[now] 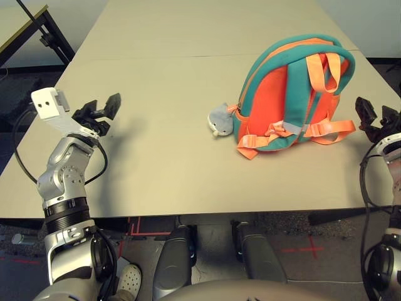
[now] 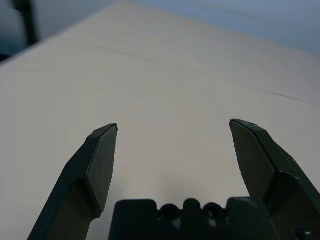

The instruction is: Put the pencil case into the backpack and zip it.

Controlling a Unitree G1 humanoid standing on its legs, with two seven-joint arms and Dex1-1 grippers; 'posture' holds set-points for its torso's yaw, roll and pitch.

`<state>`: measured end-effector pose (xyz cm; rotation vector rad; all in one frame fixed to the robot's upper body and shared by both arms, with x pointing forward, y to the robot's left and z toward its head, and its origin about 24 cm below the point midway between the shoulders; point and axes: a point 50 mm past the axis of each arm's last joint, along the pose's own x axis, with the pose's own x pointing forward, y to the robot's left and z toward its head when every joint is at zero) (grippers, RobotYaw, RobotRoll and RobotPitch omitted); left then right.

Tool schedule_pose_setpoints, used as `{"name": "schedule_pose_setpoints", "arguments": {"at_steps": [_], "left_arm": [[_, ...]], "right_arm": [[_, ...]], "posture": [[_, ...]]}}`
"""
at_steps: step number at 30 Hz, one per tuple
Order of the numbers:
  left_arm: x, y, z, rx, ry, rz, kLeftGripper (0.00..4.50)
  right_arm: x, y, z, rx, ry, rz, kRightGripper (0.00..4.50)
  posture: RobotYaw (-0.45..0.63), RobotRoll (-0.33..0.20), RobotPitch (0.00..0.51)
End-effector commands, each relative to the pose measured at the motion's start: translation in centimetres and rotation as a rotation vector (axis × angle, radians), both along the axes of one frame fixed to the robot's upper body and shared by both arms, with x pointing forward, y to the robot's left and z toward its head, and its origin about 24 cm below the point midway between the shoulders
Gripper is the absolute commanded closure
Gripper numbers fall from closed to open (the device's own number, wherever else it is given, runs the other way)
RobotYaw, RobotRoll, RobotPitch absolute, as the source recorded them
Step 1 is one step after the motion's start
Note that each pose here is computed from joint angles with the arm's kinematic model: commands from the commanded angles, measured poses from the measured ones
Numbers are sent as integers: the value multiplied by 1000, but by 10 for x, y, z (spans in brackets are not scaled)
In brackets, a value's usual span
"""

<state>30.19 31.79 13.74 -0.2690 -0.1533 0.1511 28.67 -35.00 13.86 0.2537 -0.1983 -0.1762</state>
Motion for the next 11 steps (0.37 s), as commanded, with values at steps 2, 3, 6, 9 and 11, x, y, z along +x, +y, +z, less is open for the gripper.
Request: {"name": "schedule_pose_setpoints", "arguments": {"at_steps": [2,3,6,9,11], "left_arm": [[-4,11,-6,25,8,76,0],[-4,11,-6,28,8,78,0],[-4,10,-8,33,8,76,0],[-3,11,-8,35,9,75,0],[-2,11,-8,39,10,72,0]], "right_arm": [[0,-4,-5,-2,-12,-41,40],[0,-4,-6,-3,-13,-42,40],[-1,-7,-9,-20,-6,-54,40],[-3,-9,-12,-31,1,-61,40],[-3,-9,-14,-34,3,-66,40]], "posture": [[-83,0,170],[-82,0,170],[-80,0,168],[-81,0,167],[-86,0,163]]}}
